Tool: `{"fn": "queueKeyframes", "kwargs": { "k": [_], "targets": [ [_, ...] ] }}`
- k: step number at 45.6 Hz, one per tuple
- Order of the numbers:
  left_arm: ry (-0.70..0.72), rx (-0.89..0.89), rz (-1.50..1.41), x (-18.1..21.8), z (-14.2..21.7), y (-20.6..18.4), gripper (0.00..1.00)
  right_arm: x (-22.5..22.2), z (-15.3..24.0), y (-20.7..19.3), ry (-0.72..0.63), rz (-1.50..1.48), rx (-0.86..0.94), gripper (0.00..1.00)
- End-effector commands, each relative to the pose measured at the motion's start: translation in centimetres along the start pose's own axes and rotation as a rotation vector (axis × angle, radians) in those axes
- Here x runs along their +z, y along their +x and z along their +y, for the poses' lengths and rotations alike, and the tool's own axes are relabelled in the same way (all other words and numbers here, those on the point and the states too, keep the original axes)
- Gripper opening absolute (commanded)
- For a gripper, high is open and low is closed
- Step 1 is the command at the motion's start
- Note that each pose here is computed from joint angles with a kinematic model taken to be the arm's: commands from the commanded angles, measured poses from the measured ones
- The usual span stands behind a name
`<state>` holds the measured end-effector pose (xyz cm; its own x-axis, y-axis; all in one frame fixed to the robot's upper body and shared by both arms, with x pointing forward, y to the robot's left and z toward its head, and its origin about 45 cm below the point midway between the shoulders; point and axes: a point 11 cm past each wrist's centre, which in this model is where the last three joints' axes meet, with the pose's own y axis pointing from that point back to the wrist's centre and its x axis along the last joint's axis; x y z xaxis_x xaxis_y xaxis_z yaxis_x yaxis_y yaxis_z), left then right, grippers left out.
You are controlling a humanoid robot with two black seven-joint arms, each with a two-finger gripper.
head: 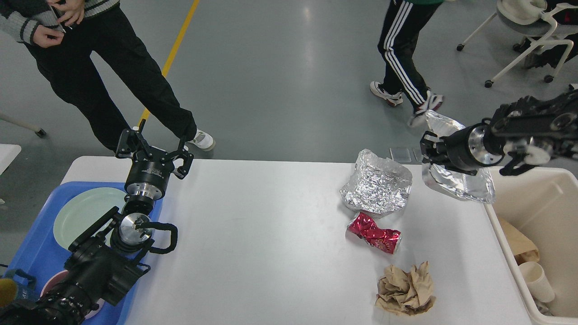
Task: Tidy desktop
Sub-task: 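Lift the foil tray and drop it into the beige bin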
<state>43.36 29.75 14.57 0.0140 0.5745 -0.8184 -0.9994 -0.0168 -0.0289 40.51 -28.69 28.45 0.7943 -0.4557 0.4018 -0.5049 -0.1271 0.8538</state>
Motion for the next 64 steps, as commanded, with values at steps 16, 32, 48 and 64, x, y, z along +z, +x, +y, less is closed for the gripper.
{"fn": "queueKeyframes", "kwargs": {
  "k": [16, 32, 48, 64],
  "targets": [
    [0.000, -0.001, 0.000, 0.0, 0.0, 0.0, 0.97, -6.4, 6.9, -3.9, 0.028, 0.254, -0.119, 0.00],
    [0.000, -0.001, 0.000, 0.0, 0.0, 0.0, 0.97, 15.7, -3.2, 3.9, -0.360, 0.063, 0.149, 0.00],
    [0.000, -0.001, 0.000, 0.0, 0.0, 0.0, 0.97, 29.4, -8.1, 2.1, -0.605, 0.075, 0.451, 0.00],
    [0.000, -0.001, 0.000, 0.0, 0.0, 0.0, 0.97, 31.7, -9.2, -1.0, -0.616, 0.001, 0.446, 1.00]
  ]
}}
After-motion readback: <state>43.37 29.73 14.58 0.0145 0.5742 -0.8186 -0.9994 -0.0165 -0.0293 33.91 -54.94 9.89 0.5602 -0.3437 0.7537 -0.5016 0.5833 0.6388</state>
